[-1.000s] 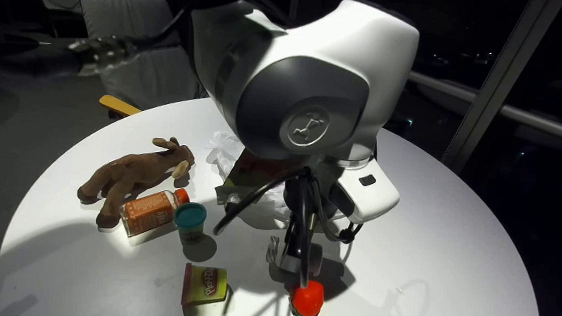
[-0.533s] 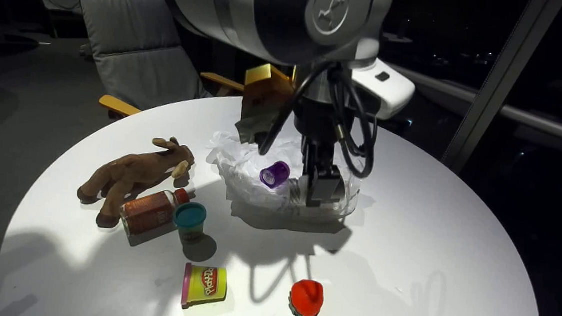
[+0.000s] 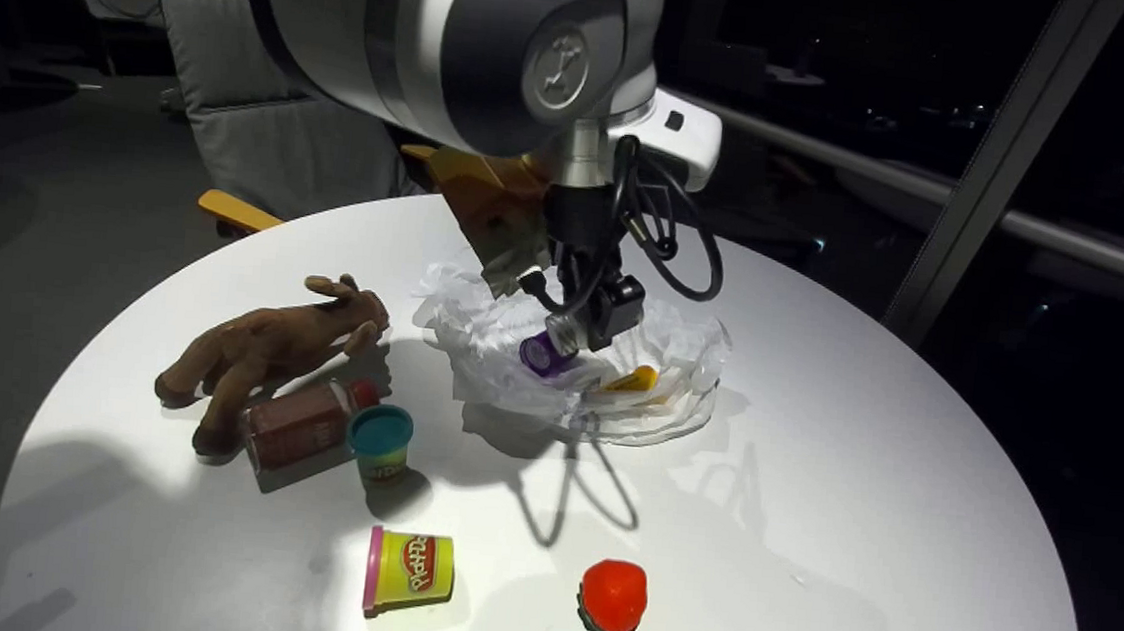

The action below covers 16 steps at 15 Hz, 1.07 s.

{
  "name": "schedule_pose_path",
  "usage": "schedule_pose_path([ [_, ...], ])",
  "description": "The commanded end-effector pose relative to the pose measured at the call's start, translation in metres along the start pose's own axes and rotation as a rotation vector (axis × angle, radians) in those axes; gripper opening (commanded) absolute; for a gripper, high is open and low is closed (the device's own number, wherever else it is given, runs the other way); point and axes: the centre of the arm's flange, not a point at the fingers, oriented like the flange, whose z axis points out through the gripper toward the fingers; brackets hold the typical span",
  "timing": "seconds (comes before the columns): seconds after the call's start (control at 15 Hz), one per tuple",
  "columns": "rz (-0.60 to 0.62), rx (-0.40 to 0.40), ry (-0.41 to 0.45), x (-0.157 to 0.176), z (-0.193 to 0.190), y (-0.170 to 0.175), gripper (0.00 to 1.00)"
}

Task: Put the objects on the table in the plastic bag

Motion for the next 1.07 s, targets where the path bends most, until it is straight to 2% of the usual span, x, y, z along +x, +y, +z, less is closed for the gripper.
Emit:
schedule_pose_path([
  [0.0, -0.156, 0.092, 0.084, 0.005, 0.024, -0.012, 0.26],
  [0.27, -0.303, 0.167, 0.132, 0.002, 0.047, -0.017, 0.26],
  [0.33, -0.324, 0.176, 0.135, 0.003, 0.05, -0.017, 0.76],
  [0.4, -0.338, 0.191, 0.136, 0.003, 0.052, -0.015, 0.77],
  [0.6, -0.375, 0.194, 0.144, 0.013, 0.045, -0.005, 0.98],
  [0.8, -0.348, 0.224, 0.134, 0.023, 0.018, 0.007, 1.0],
  [1.0, -0.258, 0.145, 0.036, 0.027, -0.022, 0.028, 1.0],
])
